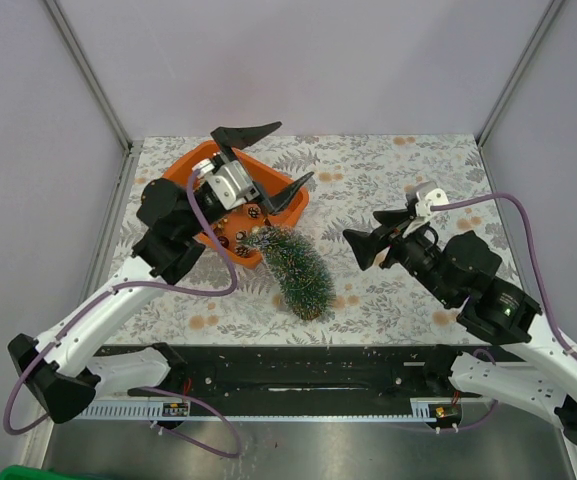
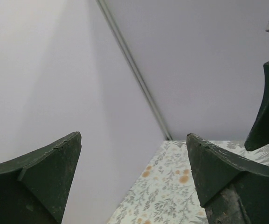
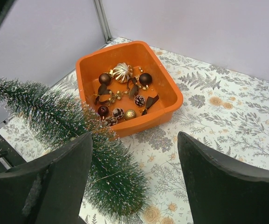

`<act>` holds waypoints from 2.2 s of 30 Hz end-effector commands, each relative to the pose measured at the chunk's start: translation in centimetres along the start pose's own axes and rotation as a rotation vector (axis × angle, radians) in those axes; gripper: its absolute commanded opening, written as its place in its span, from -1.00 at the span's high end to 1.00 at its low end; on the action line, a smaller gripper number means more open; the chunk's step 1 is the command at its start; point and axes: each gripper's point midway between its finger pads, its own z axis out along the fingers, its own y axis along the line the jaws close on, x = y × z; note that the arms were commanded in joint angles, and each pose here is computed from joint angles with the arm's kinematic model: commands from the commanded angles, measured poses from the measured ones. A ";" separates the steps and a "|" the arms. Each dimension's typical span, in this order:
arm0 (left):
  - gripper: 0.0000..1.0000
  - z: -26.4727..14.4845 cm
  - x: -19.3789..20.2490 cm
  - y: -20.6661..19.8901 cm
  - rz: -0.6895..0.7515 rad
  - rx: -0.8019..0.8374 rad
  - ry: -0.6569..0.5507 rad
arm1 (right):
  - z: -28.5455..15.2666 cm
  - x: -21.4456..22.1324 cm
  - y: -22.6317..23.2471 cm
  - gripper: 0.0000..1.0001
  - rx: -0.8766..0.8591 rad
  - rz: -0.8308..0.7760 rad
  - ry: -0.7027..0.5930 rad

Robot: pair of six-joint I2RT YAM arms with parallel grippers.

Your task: Decorate the small christmas tree

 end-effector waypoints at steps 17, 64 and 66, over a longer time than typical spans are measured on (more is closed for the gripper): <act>-0.98 -17.3 14.6 9.4 -0.403 -0.589 0.838 | -2.6 -6.7 -0.9 -0.66 0.033 -0.060 -0.077; -0.22 -19.1 42.7 3.7 -0.716 -0.465 1.514 | -5.8 -5.2 -4.1 -0.33 0.163 -0.020 -0.045; -0.29 -19.4 43.0 3.4 -0.729 -0.467 1.529 | -5.8 -5.3 -4.0 -0.33 0.160 -0.017 -0.046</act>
